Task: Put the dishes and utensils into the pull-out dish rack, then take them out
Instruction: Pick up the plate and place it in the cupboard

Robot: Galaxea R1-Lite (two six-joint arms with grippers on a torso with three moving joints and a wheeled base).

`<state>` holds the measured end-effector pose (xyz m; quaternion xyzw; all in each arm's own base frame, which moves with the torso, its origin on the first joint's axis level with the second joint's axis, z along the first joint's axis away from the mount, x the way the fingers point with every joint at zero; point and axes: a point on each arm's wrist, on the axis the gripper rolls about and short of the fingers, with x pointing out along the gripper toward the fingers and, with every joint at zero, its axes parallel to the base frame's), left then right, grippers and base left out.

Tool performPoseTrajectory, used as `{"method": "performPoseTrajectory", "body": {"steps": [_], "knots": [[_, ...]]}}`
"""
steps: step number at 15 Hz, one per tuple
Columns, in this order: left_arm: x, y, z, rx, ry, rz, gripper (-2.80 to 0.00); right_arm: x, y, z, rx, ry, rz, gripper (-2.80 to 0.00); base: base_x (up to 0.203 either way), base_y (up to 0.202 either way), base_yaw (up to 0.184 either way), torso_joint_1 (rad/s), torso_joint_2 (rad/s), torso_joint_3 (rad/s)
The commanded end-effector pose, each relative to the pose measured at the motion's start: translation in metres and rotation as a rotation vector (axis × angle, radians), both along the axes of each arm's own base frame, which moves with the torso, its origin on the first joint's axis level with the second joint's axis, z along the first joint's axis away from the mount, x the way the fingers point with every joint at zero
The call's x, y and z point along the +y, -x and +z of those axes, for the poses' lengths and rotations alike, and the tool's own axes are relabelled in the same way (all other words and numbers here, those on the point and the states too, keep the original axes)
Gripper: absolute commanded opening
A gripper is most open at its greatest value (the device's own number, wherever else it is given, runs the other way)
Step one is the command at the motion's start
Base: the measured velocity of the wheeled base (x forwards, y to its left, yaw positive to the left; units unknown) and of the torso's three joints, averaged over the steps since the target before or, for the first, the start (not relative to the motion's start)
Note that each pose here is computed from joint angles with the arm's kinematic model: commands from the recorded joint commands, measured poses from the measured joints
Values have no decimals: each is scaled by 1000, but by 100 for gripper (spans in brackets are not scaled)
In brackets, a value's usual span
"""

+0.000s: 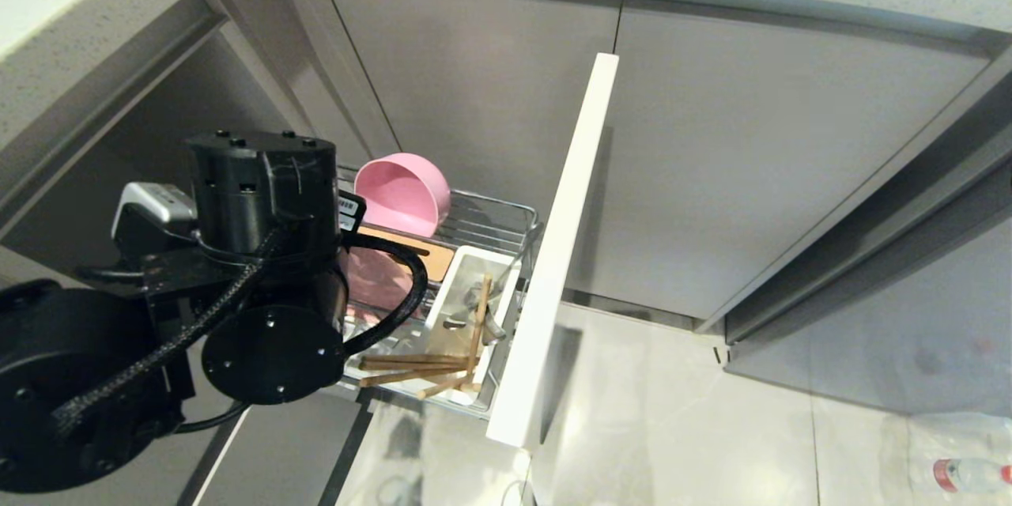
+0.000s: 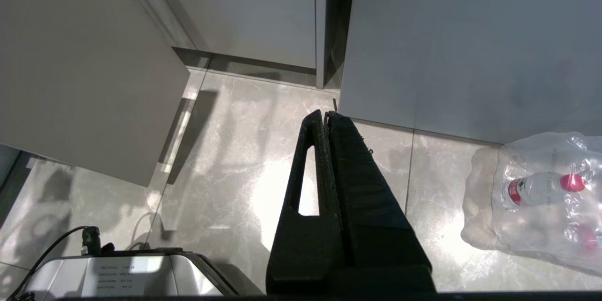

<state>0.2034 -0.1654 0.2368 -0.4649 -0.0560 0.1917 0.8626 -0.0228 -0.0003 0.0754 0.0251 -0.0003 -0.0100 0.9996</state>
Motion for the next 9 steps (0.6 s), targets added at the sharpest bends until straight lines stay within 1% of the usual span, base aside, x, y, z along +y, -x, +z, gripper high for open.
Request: {"method": "performPoseTrajectory", "body": {"steps": [1, 6, 9], "knots": [[1, 1, 2, -11, 12, 8, 0, 0, 0, 0, 2, 0, 0, -280, 0, 0, 0, 0, 0, 0], [6, 12, 11, -8, 11, -10, 0, 0, 0, 0, 2, 0, 0, -280, 0, 0, 0, 0, 0, 0], [15, 24, 20, -14, 16, -19, 0, 0, 0, 0, 2, 0, 0, -280, 0, 0, 0, 0, 0, 0]]}}
